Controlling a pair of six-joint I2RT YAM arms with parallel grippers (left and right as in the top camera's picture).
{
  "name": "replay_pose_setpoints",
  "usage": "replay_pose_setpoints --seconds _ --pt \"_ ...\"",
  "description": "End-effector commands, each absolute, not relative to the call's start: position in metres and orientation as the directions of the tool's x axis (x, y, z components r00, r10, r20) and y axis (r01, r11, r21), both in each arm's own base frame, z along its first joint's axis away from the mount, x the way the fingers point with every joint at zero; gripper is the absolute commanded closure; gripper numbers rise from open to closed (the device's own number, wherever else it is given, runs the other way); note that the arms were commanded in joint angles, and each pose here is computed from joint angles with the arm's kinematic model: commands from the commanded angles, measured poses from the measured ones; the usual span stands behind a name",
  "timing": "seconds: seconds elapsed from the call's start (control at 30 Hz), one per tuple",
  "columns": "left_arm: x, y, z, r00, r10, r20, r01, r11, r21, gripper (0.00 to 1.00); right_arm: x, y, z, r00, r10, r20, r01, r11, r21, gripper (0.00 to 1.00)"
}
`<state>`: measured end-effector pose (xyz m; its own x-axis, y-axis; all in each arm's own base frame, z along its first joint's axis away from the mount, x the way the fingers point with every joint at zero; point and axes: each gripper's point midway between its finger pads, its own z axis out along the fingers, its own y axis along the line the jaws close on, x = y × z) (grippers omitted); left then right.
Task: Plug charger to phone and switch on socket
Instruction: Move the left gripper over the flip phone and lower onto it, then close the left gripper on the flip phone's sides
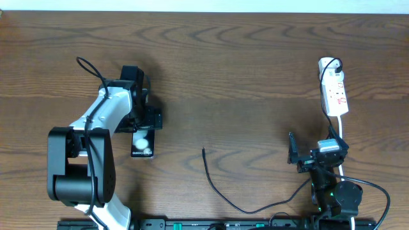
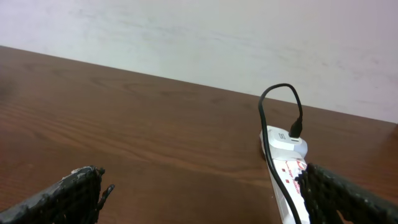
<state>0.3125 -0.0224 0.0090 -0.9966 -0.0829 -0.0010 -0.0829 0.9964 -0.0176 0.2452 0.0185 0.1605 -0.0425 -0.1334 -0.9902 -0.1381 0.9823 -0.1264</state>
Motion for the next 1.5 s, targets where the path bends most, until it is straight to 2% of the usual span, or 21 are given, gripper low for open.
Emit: replay_pose_setpoints --seconds 0.0,0.43,1.47 --pt "0.312 -0.022 0.006 -0.996 -0.085 0.002 -0.085 0.996 -0.011 0.02 0.245 0.018 0.16 -0.045 -0.12 -0.992 -0.136 0.984 -0.113 0.01" --pt "0.303 -0.022 -0.01 -0.996 -0.085 0.003 -0.085 0.996 -0.011 0.02 0.245 0.018 0.16 -0.045 -0.12 -0.992 -0.135 0.984 -0.113 0.01" --pt "0.303 -0.022 -0.011 -1.0 -0.029 -0.003 -0.029 1.0 -0.012 0.02 0.245 0.018 0.16 -0.045 -0.12 -0.992 -0.136 0.984 -0.113 0.01"
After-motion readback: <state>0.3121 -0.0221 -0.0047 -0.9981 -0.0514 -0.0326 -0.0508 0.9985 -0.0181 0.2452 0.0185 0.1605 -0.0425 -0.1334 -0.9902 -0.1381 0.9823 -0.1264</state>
